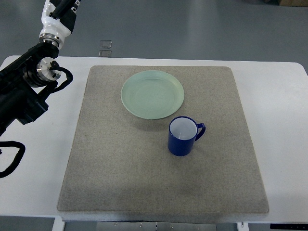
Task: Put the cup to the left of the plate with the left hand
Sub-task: 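Raise the left hand and swing it toward the green plate, then reach the left hand over the plate down to the blue mug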
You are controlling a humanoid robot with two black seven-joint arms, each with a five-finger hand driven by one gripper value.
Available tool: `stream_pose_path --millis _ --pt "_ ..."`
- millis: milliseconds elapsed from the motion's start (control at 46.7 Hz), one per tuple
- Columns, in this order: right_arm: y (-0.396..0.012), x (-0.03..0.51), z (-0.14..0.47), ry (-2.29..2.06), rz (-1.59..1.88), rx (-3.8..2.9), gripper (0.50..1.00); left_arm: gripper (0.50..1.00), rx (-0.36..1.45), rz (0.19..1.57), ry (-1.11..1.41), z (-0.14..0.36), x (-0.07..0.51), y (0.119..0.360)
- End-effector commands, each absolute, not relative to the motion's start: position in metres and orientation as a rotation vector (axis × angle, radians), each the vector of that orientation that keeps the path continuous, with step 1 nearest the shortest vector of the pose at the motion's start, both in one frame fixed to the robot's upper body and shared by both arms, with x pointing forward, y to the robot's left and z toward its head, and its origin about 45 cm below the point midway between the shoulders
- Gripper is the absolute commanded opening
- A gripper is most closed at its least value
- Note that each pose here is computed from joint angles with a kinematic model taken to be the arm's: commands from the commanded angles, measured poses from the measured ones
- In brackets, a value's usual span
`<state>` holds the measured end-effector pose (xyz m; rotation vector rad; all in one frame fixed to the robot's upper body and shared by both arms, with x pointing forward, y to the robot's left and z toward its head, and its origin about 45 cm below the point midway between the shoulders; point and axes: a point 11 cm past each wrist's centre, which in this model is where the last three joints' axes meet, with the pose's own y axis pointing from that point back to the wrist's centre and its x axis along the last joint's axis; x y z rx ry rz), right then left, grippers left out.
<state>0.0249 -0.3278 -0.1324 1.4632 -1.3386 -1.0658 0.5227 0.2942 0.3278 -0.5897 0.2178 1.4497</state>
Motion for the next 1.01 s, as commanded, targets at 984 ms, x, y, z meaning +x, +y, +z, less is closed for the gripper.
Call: stream_pose_path --millis 984 --pt "-0.328 0.025 -0.132 -1.339 -1.066 1.463 0.932 0.992 -0.149 0.752 -0.111 0.358 0.455 0.191"
